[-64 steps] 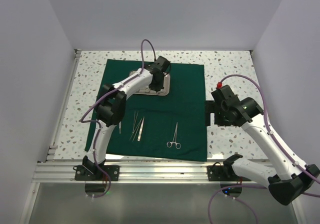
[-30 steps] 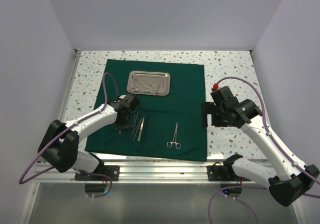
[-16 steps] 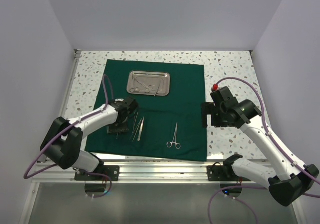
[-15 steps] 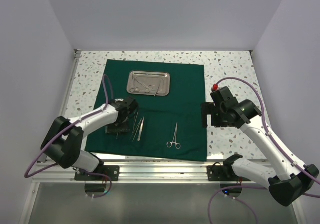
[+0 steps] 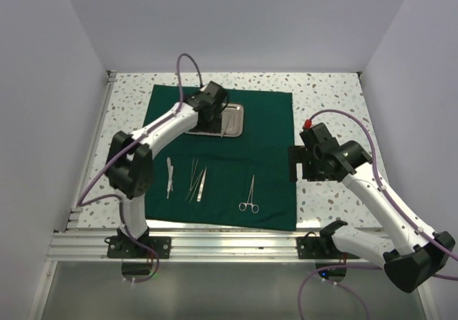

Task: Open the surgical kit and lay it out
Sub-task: Pick up the medical item from the container.

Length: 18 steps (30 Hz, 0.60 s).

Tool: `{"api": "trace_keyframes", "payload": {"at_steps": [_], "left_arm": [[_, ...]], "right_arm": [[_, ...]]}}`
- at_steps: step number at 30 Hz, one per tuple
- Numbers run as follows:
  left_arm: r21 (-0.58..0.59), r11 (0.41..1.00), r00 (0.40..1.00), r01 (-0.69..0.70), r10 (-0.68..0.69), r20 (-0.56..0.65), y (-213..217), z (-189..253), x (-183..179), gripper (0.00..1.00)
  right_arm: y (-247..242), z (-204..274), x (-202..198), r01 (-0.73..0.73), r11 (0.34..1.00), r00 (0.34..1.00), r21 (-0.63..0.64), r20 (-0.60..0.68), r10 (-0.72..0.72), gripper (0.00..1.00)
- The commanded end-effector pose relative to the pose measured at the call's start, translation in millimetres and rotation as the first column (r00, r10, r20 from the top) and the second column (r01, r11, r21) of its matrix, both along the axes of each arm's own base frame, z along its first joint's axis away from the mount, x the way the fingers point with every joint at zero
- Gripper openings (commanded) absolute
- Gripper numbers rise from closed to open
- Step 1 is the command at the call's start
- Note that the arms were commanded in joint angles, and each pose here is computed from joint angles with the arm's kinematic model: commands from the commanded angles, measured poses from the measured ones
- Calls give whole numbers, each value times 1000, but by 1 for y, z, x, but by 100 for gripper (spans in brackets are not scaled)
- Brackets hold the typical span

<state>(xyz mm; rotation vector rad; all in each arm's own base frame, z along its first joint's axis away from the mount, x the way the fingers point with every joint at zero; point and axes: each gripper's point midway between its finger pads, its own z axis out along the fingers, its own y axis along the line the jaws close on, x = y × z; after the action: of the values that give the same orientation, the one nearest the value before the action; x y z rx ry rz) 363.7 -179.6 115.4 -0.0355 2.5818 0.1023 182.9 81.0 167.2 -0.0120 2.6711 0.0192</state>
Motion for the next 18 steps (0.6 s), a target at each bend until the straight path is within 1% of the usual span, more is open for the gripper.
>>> {"api": "trace_keyframes", "payload": {"at_steps": [1,2,3,4,5,6,7,10,14,18], "left_arm": [[-53,984,985,171,-171,4,-66,-18,49,65],[-61,981,983,182,-182,3,-75,-21,57,65],[-87,977,981,193,-191,36,-89,-12,71,65],[-82,977,980,197,-198,-8,-94,-35,75,65],[-85,976,979,201,-203,-15,-98,-40,79,65],[-96,974,978,207,-208,6,-105,-35,89,64],[-84,974,976,212,-216,-31,-107,-52,89,64],[-92,968,969,233,-239,-57,-113,-70,90,62],[-58,972,969,227,-232,-88,-104,-85,86,62],[-56,972,969,226,-230,-86,-100,-89,83,61]], "right_arm": [[-7,4,2,32,999,999,-30,8,-32,98],[-8,4,2,37,999,999,-38,9,-37,98],[-9,6,2,42,998,999,-40,9,-42,98],[-11,7,1,47,998,999,-47,9,-46,98],[-13,7,0,54,997,999,-55,8,-53,98],[-13,8,0,60,997,998,-54,13,-59,98],[-14,8,-1,63,996,998,-56,11,-62,98],[-17,11,-1,77,995,997,-63,18,-76,98],[-19,12,-1,88,993,996,-74,21,-86,98],[-19,10,-1,92,993,996,-78,14,-91,98]]}}
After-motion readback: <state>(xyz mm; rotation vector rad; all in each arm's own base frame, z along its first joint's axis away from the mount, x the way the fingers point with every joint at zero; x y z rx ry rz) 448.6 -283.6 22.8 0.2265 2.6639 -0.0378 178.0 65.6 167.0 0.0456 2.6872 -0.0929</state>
